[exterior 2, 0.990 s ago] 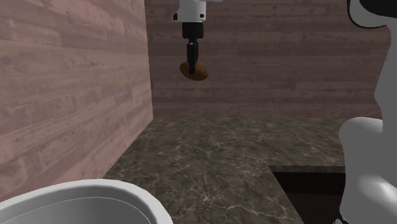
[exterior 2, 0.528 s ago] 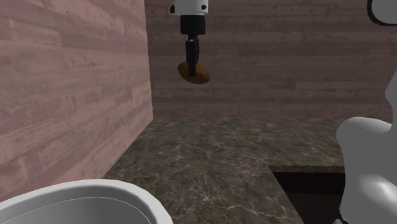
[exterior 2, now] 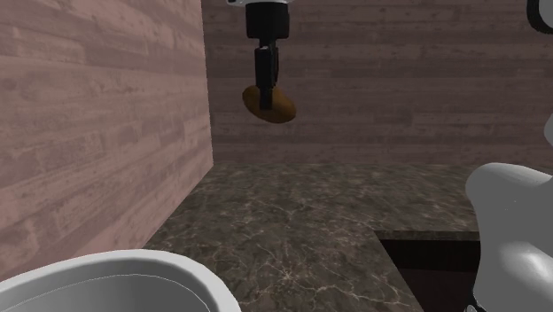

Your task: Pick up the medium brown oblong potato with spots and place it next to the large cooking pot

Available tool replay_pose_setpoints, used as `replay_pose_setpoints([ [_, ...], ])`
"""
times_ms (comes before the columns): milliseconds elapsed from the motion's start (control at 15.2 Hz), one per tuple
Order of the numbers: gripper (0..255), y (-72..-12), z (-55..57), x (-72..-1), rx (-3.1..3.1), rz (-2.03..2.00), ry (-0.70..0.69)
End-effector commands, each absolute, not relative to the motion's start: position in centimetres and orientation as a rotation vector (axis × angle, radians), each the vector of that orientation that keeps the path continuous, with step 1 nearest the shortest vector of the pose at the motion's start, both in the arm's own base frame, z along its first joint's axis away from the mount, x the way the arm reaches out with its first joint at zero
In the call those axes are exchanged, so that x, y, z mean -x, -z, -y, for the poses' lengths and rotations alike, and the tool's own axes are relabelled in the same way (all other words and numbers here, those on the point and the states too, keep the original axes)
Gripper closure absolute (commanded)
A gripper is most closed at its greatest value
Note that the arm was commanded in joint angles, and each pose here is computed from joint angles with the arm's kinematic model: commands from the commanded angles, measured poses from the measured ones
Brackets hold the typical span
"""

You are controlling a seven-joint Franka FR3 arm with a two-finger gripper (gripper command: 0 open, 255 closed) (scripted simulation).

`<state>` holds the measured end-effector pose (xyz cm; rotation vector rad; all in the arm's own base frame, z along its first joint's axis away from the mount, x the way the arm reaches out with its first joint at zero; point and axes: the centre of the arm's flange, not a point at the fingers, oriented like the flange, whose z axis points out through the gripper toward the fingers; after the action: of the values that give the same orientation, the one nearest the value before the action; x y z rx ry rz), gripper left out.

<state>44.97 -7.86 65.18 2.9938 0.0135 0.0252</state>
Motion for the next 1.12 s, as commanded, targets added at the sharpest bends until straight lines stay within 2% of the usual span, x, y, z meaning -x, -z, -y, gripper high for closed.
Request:
replay_pose_setpoints([
  [0,255,-65.1,5.5,-44.7,-2.993,-0.010,-0.025],
  [660,255,-65.1,-7.7,-43.3,-2.993,-0.010,-0.025],
  [1056,255,-62.5,-8.2,-43.2,-2.993,-0.010,-0.025],
])
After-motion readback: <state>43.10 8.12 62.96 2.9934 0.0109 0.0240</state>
